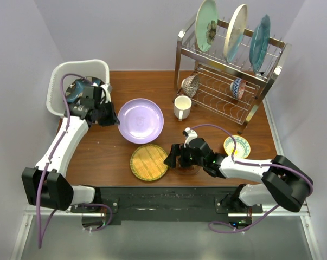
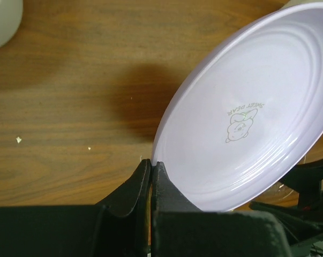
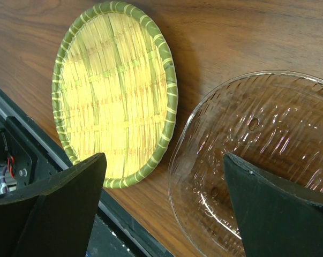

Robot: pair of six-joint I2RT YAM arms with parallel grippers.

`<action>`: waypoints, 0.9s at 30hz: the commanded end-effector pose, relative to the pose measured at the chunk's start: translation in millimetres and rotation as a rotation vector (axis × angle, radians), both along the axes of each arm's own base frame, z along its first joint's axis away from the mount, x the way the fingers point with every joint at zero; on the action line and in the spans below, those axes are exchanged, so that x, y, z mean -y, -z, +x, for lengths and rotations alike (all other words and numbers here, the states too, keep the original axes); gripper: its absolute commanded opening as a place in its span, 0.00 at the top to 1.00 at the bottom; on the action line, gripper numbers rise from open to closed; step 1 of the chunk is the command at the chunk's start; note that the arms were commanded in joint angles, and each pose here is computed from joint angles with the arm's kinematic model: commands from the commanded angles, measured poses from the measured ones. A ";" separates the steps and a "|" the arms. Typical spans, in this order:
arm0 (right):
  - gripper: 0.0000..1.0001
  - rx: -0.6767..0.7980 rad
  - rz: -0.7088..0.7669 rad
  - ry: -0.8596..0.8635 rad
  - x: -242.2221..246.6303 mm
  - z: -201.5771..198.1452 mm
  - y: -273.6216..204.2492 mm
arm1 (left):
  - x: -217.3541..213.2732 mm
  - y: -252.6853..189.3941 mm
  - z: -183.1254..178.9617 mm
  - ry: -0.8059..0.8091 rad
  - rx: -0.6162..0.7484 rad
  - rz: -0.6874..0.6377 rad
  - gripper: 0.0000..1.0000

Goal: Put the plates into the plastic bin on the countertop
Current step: Pick up the plate at the center of the board, then place the plate in the plastic bin.

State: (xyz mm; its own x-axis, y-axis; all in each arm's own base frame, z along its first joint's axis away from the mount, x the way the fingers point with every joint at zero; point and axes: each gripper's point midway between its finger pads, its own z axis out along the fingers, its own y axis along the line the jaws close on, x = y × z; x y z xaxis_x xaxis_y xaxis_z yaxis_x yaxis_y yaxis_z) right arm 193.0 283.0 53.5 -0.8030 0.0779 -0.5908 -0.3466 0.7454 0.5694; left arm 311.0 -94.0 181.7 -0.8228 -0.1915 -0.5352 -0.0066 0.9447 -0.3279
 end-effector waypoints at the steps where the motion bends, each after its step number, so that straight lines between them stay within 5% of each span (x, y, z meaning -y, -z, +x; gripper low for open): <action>1: 0.06 0.025 -0.005 -0.003 -1.6 2.8 -3.2 | -1.8 -27.1 25.4 -0.020 0.082 -0.002 1.00; 14: 0.06 0.028 -0.021 -0.001 -0.1 4.0 -2.2 | -13.6 -45.7 61.3 -0.038 0.115 -0.016 1.00; 27: 0.06 0.021 -0.023 -0.005 -2.5 5.4 0.1 | -68.6 -64.5 81.3 -0.127 0.172 -0.027 1.00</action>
State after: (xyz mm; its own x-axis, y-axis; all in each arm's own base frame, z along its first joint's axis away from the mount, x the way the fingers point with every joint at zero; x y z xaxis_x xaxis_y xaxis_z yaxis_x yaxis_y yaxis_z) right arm 190.6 279.0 44.0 -0.8138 0.0569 -0.5784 -0.3377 0.7636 0.5503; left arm 379.1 -37.1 219.2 -0.7432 -0.3050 -0.5956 -0.1051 0.9322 -0.3462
